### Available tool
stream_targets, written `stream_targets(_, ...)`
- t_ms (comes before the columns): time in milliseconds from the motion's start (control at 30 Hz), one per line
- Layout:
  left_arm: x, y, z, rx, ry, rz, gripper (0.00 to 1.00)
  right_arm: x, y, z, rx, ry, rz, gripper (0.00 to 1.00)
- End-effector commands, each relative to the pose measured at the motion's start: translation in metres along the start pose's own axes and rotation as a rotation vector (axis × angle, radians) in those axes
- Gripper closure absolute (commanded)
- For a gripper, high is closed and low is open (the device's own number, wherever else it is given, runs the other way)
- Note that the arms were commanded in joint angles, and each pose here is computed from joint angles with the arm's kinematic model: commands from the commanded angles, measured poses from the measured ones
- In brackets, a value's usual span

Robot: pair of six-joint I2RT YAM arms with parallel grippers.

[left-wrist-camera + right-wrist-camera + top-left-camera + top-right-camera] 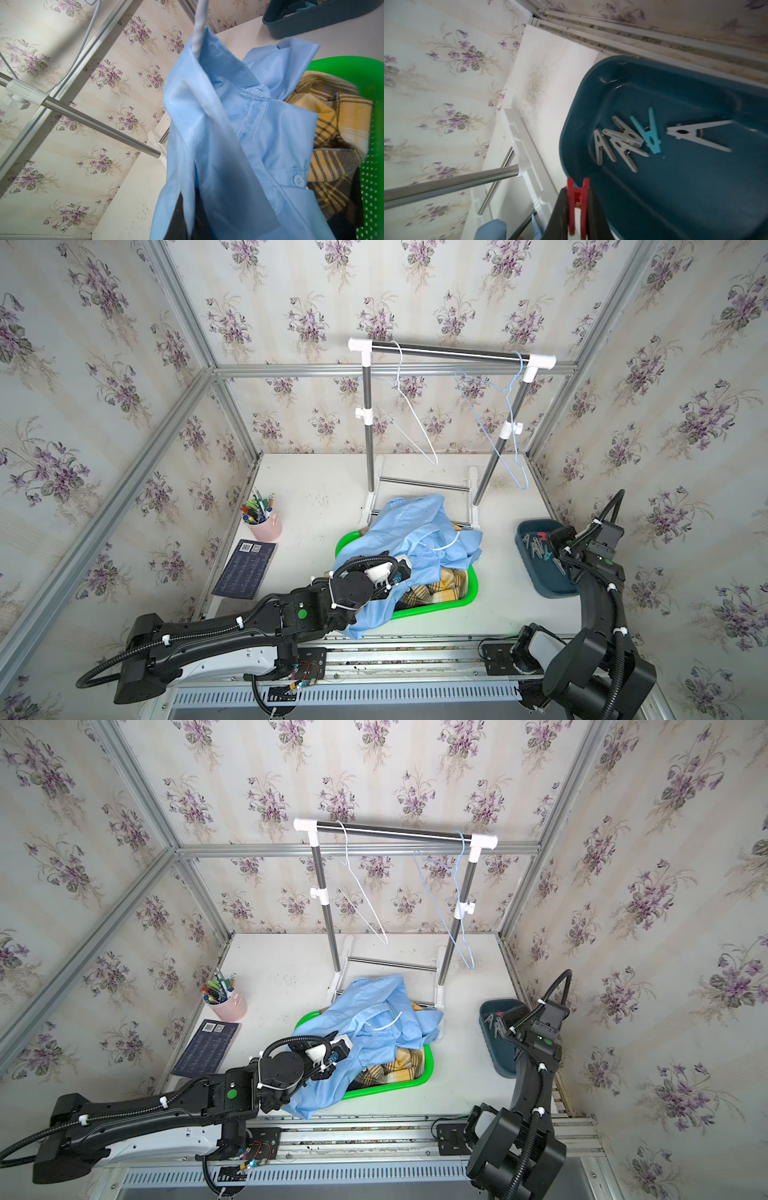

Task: Remove the clothespins securing long-sleeve shirts to the hanger
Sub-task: Place the clamp in the storage box.

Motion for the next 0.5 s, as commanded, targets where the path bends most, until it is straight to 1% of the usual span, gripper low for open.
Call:
stream_targets(0,-0.008,0.002,0.004,0.012,0.057,-0.039,1.0,-0.016,0.001,-0.019,0.105,0.014,-0.144,0.97)
stream_targets(133,-0.011,0.003,0.007,0.02,0.081,-0.054,1.0,-0.011,-0.013,-0.045,0.17,-0.018,-0.172,0.91)
stream_targets(167,-0.012,0.003,0.007,0.022,0.087,-0.057,1.0,-0.011,-0.015,-0.049,0.179,-0.021,-0.18,0.88)
stream_targets(200,-0.012,0.004,0.007,0.026,0.093,-0.06,1.0,-0.011,-0.016,-0.051,0.182,-0.017,-0.186,0.83)
stream_targets(233,-0.012,0.004,0.007,0.029,0.097,-0.06,1.0,-0.012,-0.016,-0.05,0.183,-0.016,-0.194,0.75)
stream_targets(300,-0.013,0.005,0.009,0.033,0.104,-0.065,1.0,-0.014,-0.015,-0.047,0.171,-0.009,-0.206,0.54)
stream_targets(367,-0.014,0.005,0.008,0.04,0.104,-0.065,1.0,-0.017,-0.012,-0.042,0.153,0.004,-0.216,0.4)
stream_targets(400,-0.014,0.004,0.008,0.043,0.105,-0.063,1.0,-0.018,-0.01,-0.039,0.143,0.012,-0.22,0.34)
stream_targets(467,-0.014,0.002,0.008,0.049,0.11,-0.058,1.0,-0.019,-0.005,-0.033,0.125,0.034,-0.226,0.27)
Point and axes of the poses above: each gripper's point midway between its finger pads, its own y axis back along the fingers, its own z axis along the line the jaws close on, x = y × z, the point moved 4 cm from there along y, back along the fingers, and after that the axes turned 12 degrees about -y, right-handed, at the moved point
